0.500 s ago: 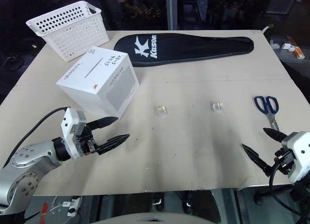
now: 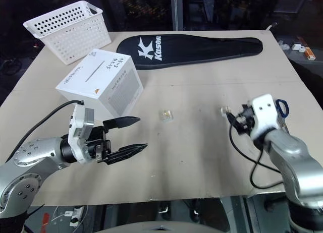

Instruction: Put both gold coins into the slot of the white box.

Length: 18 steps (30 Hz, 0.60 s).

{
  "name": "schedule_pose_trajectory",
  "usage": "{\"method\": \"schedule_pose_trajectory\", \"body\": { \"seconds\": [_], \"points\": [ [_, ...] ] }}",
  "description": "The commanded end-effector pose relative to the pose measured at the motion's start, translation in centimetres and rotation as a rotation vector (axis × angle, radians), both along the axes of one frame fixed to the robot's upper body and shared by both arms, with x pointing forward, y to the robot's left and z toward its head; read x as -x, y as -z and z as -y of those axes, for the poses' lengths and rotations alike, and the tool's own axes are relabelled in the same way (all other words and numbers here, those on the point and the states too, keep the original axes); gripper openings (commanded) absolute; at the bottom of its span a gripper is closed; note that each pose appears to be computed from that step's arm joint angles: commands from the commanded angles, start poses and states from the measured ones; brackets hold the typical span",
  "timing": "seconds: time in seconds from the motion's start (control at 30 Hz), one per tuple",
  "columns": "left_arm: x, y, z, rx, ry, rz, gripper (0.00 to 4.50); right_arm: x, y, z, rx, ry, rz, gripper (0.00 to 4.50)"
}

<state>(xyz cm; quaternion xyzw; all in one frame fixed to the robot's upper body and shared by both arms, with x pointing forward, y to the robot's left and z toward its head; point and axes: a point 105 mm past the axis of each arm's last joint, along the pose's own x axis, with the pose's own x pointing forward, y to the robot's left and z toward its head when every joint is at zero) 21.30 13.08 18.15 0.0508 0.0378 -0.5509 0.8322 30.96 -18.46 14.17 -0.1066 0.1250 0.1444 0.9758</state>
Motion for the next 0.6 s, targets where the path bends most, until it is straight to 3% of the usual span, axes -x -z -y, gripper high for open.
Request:
{"method": "schedule_pose_trajectory", "body": {
  "seconds": [0.03, 0.07, 0.13, 0.6],
  "points": [
    [0.8, -0.7, 0.9, 0.000, 0.027, 0.036, 4.50, -0.9, -0.1, -0.3, 0.020, 0.035, -0.001, 2.48],
    [0.8, -0.7, 1.0, -0.001, 0.030, 0.038, 4.50, -1.1, 0.0, -0.5, 0.024, 0.039, -0.005, 2.43],
    [0.8, -0.7, 0.7, -0.002, 0.017, 0.038, 4.50, -1.4, 0.1, -0.9, 0.041, 0.032, -0.014, 1.71],
    [0.3, 0.2, -0.3, -0.004, -0.024, 0.026, 4.50, -1.7, -0.1, -1.0, 0.064, 0.028, -0.032, 1.71]
  ]
}}
